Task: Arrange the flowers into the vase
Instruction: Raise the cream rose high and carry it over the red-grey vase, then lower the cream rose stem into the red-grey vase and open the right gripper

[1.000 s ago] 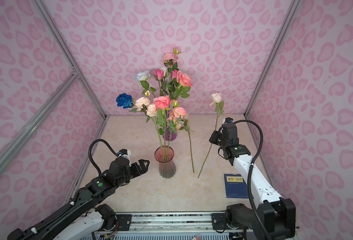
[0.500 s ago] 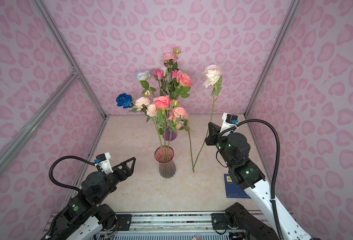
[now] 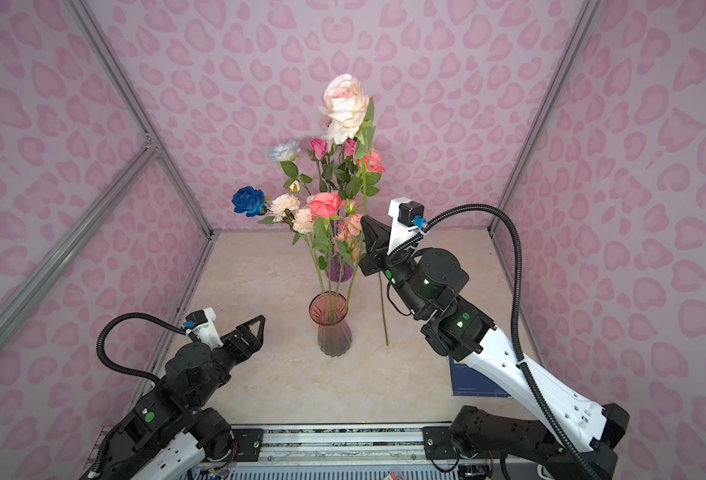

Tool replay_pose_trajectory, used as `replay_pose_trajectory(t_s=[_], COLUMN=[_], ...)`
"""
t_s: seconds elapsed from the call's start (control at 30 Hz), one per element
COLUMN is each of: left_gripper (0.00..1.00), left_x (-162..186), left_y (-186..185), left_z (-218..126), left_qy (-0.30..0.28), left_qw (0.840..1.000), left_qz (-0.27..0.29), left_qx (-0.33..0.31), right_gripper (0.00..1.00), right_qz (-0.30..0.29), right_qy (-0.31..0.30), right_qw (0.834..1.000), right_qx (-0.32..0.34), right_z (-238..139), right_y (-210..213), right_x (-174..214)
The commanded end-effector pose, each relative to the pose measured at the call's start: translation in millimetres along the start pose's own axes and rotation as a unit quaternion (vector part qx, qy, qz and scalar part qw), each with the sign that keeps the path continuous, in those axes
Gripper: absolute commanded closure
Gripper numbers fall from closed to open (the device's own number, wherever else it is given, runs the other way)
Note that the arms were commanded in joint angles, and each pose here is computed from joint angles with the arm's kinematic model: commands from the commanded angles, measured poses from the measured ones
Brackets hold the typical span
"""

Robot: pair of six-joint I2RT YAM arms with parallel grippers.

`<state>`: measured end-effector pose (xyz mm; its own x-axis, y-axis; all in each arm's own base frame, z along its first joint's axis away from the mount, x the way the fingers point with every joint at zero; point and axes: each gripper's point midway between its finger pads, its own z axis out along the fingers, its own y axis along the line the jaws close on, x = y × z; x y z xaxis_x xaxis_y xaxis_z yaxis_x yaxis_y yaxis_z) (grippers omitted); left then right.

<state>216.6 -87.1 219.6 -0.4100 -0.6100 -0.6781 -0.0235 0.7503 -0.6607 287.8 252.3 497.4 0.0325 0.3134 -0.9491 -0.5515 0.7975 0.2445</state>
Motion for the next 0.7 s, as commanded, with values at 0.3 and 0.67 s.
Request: replay_pose_trajectory(t_s=[0.3,0.67], left_gripper=[0.01,0.01], left_x=[3.6,11.4], left_y=[0.2,4.9], left_z=[-0.3,5.1], left_qy=[-0.003,0.005], left_qw=[1.000,1.000], left_qz=[-0.016,-0.019], left_qx=[0.016,0.012], right_gripper=[1.00,1.00], right_qz=[-0.053,-0.061], right_qy=[0.022,0.092], right_qw=[0.998,0.993], right_qx=[-0.026,-0.037], right_z=[24.6,4.5], right_y=[27.1,35.2], right_x=[53.8,146.6])
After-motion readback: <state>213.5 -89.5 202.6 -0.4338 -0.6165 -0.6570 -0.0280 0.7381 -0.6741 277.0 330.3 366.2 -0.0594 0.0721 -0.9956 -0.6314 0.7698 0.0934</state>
